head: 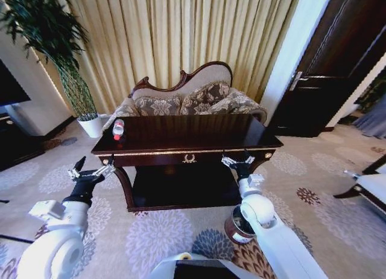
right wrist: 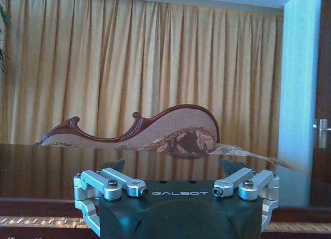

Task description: Move to the front of the table and place the trash on the table into the trash bin.

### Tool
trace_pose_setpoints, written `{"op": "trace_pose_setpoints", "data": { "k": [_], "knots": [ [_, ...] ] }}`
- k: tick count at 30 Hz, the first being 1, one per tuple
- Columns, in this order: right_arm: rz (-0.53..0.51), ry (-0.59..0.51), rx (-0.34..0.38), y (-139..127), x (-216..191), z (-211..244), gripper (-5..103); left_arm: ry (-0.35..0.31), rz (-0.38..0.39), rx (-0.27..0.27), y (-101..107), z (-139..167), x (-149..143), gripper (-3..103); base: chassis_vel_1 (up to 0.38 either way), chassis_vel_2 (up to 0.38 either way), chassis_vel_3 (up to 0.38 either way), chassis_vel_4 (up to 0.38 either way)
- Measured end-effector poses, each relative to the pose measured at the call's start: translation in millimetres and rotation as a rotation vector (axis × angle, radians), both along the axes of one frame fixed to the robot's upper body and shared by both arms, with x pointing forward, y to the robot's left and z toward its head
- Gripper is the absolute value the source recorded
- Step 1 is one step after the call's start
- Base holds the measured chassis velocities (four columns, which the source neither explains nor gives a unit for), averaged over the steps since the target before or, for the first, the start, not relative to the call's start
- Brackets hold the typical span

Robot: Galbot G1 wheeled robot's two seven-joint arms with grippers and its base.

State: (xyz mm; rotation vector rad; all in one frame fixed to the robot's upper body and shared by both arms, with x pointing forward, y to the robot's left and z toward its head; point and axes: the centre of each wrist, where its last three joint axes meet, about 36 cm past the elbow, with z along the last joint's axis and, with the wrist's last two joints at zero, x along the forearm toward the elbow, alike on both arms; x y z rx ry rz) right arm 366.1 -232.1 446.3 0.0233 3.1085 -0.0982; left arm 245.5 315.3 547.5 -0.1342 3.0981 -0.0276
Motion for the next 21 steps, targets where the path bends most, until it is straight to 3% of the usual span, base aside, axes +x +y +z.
{"op": "trace_pose_setpoints", "data": {
  "k": [21],
  "knots": [
    [-0.002, 0.013, -0.009, 6.4, -7.3, 7.4, 100, -0.016, 0.011, -0.003, -2.7, 2.9, -3.3, 100, -0.267, 0.268, 0.272, -0.264]
  ]
}}
